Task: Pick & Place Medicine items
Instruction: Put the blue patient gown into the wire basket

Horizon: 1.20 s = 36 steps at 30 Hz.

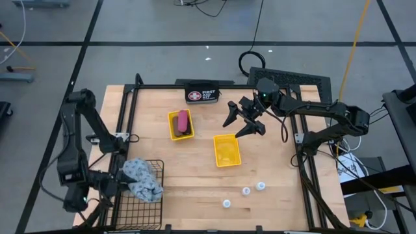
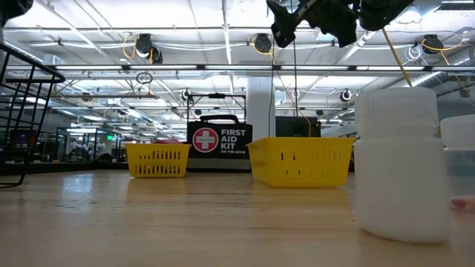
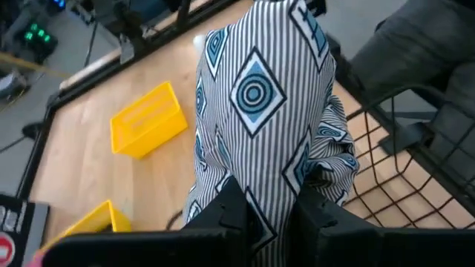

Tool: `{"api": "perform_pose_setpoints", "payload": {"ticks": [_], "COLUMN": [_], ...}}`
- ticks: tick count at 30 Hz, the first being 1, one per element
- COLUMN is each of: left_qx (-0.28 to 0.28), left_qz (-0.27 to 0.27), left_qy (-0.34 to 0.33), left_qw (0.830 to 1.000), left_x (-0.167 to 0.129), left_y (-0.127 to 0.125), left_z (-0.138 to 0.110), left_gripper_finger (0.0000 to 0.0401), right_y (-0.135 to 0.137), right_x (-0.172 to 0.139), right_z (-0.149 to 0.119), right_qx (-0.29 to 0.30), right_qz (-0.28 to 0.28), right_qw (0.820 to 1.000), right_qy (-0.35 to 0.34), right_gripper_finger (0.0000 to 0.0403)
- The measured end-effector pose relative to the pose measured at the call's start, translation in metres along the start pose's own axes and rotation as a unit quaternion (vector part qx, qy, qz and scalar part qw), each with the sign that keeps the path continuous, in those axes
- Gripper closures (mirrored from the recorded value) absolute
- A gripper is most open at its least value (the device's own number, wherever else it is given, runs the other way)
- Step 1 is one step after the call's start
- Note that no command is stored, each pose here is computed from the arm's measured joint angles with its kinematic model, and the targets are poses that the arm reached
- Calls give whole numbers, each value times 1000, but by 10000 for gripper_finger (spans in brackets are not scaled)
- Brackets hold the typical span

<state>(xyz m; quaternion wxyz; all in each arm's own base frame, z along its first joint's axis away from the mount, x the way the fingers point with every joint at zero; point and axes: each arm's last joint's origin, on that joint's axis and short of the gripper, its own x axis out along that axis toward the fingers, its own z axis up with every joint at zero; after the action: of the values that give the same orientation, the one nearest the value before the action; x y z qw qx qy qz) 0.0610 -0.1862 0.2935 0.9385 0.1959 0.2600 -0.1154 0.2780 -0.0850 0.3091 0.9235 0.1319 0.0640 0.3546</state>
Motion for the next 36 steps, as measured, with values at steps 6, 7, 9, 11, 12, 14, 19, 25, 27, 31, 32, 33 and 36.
{"api": "perform_pose_setpoints", "payload": {"ticks": [6, 7, 9, 11, 12, 14, 19, 25, 27, 31, 32, 33, 36], "left_qx": [-55, -66, -79, -79, -81, -89, -108, -127, -148, -186, -191, -195, -206], "left_qz": [8, 5, 1, 3, 5, 9, 5, 8, 10, 22, 25, 27, 32], "left_qy": [51, 62, 78, 85, 88, 91, 106, 118, 118, 112, 111, 111, 109], "left_qw": [997, 996, 994, 993, 993, 992, 988, 985, 982, 976, 975, 974, 972], "left_x": [18, 21, 24, 26, 27, 29, 30, 34, 34, 37, 38, 38, 41], "left_y": [-25, -30, -40, -48, -51, -55, -58, -54, -51, -48, -48, -47, -45], "left_z": [-9, -11, -15, -20, -21, -24, -25, -24, -23, -21, -20, -20, -19], "left_gripper_finger": [352, 353, 353, 352, 350, 346, 351, 325, 305, 272, 266, 261, 251], "right_y": [0, 0, 0, 0, 0, 0, -1, -1, -1, -1, -1, -1, -1], "right_x": [0, 0, 0, 0, 0, 0, 0, 0, 0, 0, 0, 0, 0], "right_z": [0, 0, 0, 0, 0, 0, 0, 0, 0, 0, 0, 0, 0], "right_qx": [0, 0, 0, 0, 0, 0, 12, 17, 17, 28, 29, 30, 30], "right_qz": [0, 1, 1, 1, 1, -3, -24, -25, -25, -25, -25, -25, -25], "right_qw": [1000, 1000, 1000, 1000, 1000, 1000, 1000, 1000, 1000, 999, 999, 999, 999], "right_qy": [0, 0, 0, 0, 0, -1, -6, -7, -7, -7, -7, -7, -7], "right_gripper_finger": [92, 92, 92, 92, 92, 92, 92, 92, 92, 92, 92, 92, 92]}}
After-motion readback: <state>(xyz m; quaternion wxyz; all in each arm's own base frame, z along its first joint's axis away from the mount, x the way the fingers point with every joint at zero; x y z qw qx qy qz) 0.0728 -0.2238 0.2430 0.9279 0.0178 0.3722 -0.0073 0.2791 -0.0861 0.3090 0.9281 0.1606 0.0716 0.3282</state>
